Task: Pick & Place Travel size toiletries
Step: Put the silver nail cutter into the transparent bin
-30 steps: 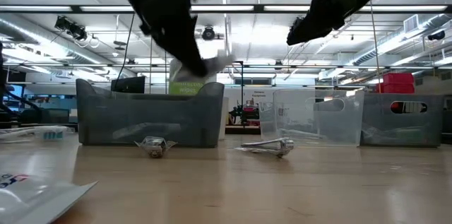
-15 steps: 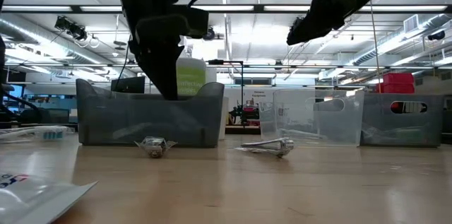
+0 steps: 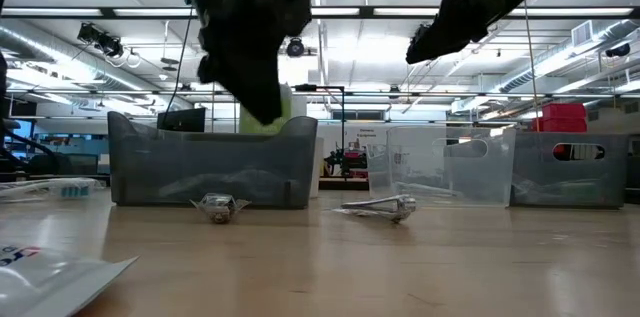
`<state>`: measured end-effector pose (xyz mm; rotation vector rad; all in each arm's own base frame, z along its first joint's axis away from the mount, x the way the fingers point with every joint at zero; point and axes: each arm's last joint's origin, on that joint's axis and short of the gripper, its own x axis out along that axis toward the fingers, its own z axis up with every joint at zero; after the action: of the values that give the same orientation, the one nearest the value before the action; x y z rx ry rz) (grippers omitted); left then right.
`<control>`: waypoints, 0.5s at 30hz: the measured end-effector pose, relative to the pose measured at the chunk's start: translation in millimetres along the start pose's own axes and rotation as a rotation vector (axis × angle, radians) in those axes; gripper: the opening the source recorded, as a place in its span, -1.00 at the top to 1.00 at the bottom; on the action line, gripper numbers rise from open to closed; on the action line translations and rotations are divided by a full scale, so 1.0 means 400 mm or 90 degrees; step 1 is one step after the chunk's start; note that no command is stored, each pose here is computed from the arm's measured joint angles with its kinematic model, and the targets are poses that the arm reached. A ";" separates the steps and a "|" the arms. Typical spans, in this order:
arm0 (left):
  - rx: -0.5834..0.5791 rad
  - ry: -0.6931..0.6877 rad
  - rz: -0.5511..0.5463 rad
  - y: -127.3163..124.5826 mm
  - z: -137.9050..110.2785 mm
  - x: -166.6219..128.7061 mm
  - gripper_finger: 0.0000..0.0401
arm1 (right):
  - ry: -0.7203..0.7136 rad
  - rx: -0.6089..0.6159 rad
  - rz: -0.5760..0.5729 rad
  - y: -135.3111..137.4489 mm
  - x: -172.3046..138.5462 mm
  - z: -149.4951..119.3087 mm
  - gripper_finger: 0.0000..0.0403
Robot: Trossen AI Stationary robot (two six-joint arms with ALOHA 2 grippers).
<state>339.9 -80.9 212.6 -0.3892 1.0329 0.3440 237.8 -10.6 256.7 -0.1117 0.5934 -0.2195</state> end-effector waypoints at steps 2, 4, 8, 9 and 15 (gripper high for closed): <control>0.023 -0.032 0.011 -0.018 0.003 -0.014 0.40 | -0.004 0.002 0.000 0.000 0.000 0.002 0.33; 0.034 -0.058 0.025 -0.034 0.004 -0.028 0.42 | -0.026 0.020 -0.001 0.000 0.000 0.010 0.34; 0.069 -0.104 -0.009 -0.078 0.028 -0.088 0.44 | -0.116 0.113 0.015 0.009 -0.007 0.045 0.36; 0.076 -0.113 -0.018 -0.086 0.034 -0.113 0.44 | -0.136 0.126 0.032 0.015 -0.009 0.053 0.36; 0.121 -0.142 0.047 -0.084 0.031 -0.241 0.43 | -0.212 0.112 0.157 0.111 -0.030 0.081 0.39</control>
<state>319.2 -113.4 307.8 -0.1379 0.8532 0.3433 254.1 36.8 282.4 0.0947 0.2499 -0.0113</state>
